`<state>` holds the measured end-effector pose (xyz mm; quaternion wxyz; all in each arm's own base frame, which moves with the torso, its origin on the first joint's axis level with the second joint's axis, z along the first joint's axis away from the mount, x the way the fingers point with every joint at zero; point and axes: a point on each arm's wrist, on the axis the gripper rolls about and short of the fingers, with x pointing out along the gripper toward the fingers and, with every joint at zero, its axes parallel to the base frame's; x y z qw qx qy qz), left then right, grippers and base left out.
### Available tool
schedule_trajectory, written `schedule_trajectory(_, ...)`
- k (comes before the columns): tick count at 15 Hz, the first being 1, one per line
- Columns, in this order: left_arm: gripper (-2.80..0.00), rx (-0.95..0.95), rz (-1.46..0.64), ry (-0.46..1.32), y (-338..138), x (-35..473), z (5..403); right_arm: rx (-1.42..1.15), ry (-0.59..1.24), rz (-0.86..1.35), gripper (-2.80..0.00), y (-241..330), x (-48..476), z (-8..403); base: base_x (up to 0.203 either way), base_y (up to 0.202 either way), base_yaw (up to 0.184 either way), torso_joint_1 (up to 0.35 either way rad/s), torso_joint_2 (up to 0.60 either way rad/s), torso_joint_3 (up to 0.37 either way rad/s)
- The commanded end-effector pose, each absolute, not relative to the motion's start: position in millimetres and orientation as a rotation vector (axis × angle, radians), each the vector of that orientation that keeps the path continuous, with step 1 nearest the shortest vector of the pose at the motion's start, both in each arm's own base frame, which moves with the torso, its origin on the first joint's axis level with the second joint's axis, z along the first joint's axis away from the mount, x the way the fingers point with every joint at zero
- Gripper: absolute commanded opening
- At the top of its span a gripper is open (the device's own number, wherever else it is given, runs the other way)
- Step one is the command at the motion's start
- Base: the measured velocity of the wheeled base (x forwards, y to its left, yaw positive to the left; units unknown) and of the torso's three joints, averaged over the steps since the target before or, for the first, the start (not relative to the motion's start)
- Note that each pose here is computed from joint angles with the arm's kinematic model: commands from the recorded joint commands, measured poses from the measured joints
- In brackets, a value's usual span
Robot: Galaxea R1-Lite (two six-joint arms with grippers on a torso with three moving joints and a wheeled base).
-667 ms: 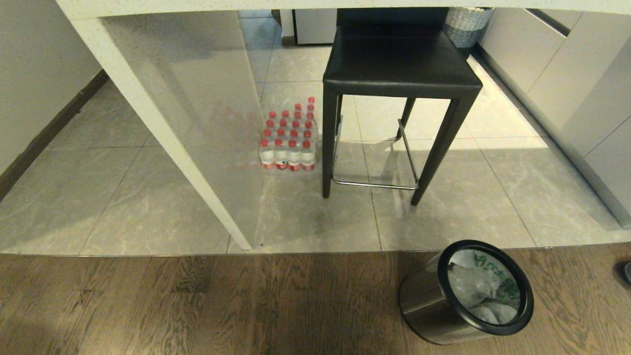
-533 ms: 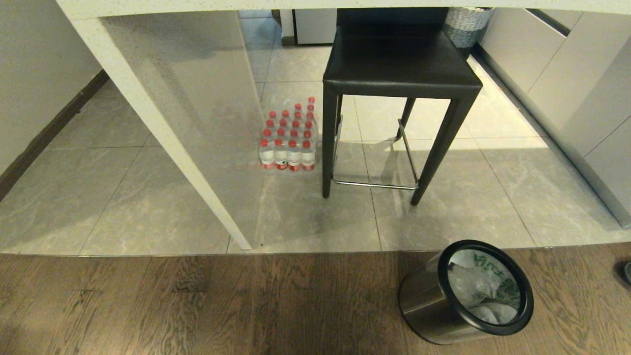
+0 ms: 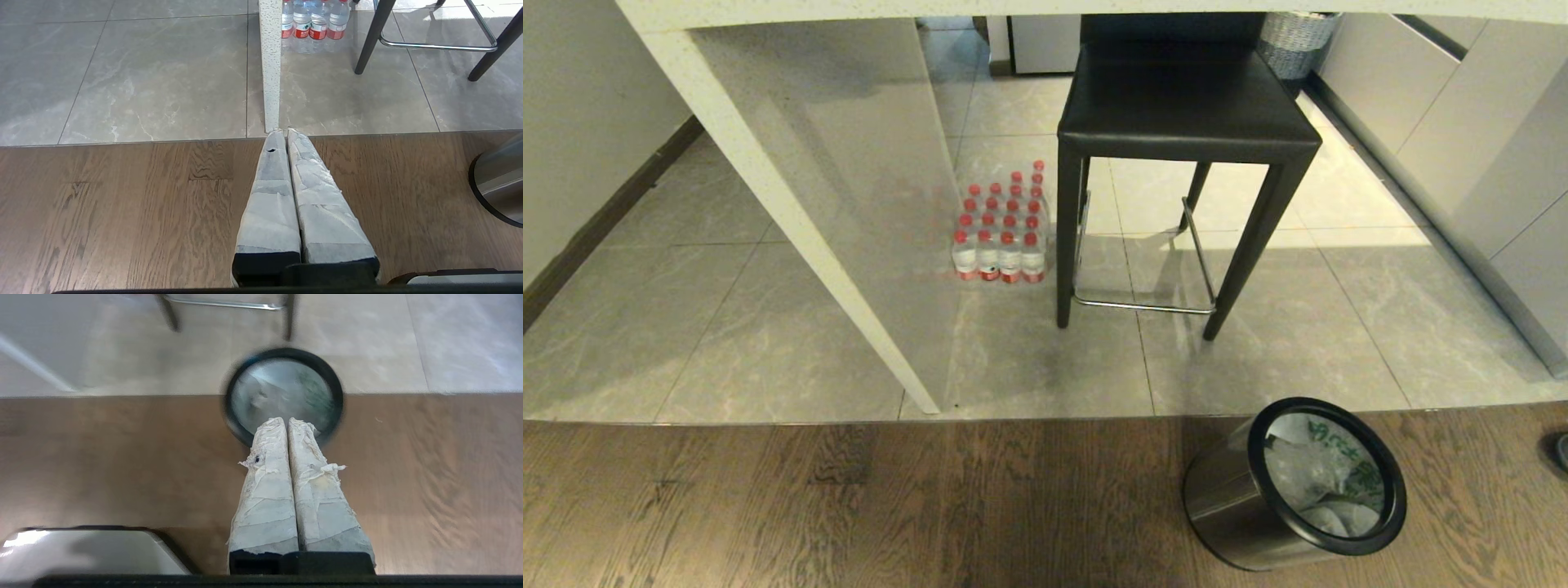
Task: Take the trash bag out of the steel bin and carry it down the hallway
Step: Place the outer trash can on the ground
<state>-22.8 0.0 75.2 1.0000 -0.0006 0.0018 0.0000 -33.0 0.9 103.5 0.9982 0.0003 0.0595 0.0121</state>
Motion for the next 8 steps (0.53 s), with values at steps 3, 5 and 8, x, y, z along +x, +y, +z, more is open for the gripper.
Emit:
schedule_trajectory(3,-2.8,-0.002,0.0,0.003,0.0,-22.8,75.2,0.061,0.29,-0.012,-2.8,0.1,10.1,199.8,0.0,0.0,0.0,0.0,0.0,0.0)
schedule_trajectory(5,-2.8,-0.002,0.0,0.003,0.0,-22.8,75.2,0.053,0.499,-0.124,-2.8,-3.1,48.5,208.5,0.0,0.0,0.0,0.0,0.0,0.0)
schedule_trajectory(8,-2.8,-0.002,0.0,0.003,0.0,-22.8,75.2,-0.002,0.803,-0.259,-2.8,-7.5,104.7,186.4,0.0,0.0,0.0,0.0,0.0,0.0)
